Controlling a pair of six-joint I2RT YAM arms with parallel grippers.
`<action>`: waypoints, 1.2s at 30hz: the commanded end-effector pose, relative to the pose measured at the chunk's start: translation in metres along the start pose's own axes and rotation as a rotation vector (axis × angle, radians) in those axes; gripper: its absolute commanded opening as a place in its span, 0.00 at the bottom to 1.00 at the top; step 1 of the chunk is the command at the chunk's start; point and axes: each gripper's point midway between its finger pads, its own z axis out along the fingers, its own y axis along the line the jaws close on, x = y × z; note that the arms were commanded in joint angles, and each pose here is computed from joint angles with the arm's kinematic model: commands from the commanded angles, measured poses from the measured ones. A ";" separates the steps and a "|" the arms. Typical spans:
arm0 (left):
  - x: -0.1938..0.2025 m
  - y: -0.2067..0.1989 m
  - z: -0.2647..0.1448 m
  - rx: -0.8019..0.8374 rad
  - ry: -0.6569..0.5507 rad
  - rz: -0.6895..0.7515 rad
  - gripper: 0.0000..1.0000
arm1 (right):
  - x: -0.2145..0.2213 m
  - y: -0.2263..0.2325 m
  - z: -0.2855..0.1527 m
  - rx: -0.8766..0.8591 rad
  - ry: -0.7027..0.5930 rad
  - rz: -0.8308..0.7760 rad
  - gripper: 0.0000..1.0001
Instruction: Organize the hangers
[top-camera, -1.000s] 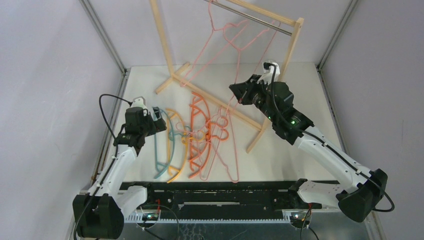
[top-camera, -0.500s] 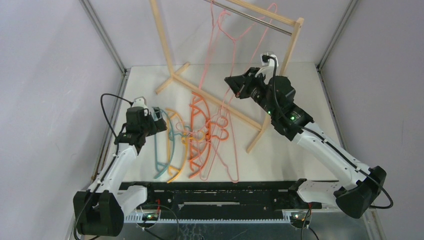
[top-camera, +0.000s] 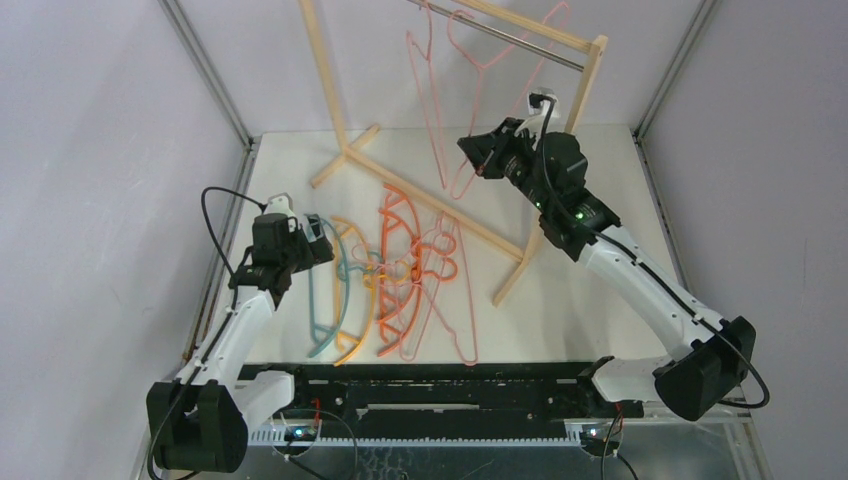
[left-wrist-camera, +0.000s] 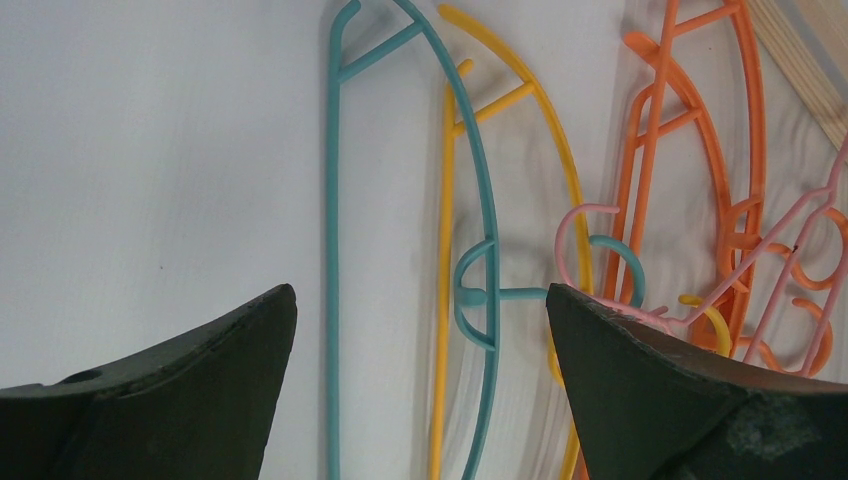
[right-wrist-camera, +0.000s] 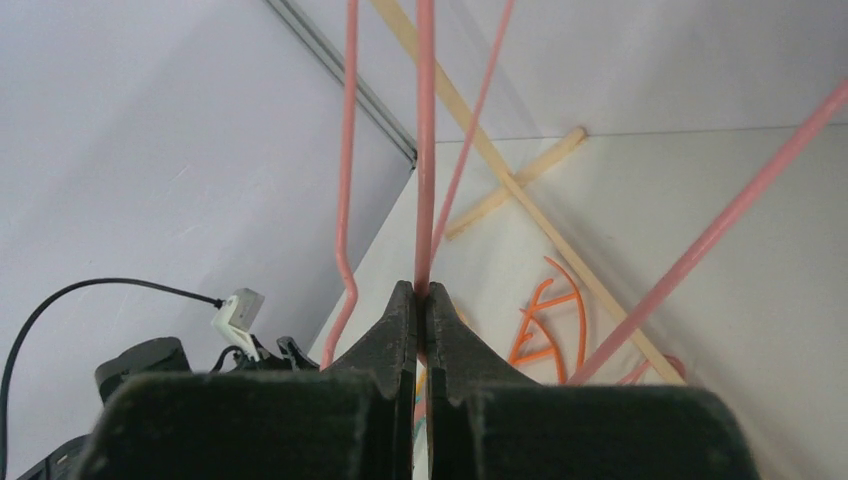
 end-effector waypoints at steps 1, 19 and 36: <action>-0.032 -0.012 -0.008 0.037 -0.082 0.021 1.00 | -0.023 0.002 0.005 -0.014 -0.051 0.024 0.00; -0.031 -0.010 -0.009 0.032 -0.080 0.024 1.00 | -0.005 -0.034 0.013 0.128 -0.023 0.045 0.46; -0.027 -0.010 -0.008 0.035 -0.078 0.017 1.00 | -0.022 -0.018 -0.014 0.104 -0.045 0.013 0.61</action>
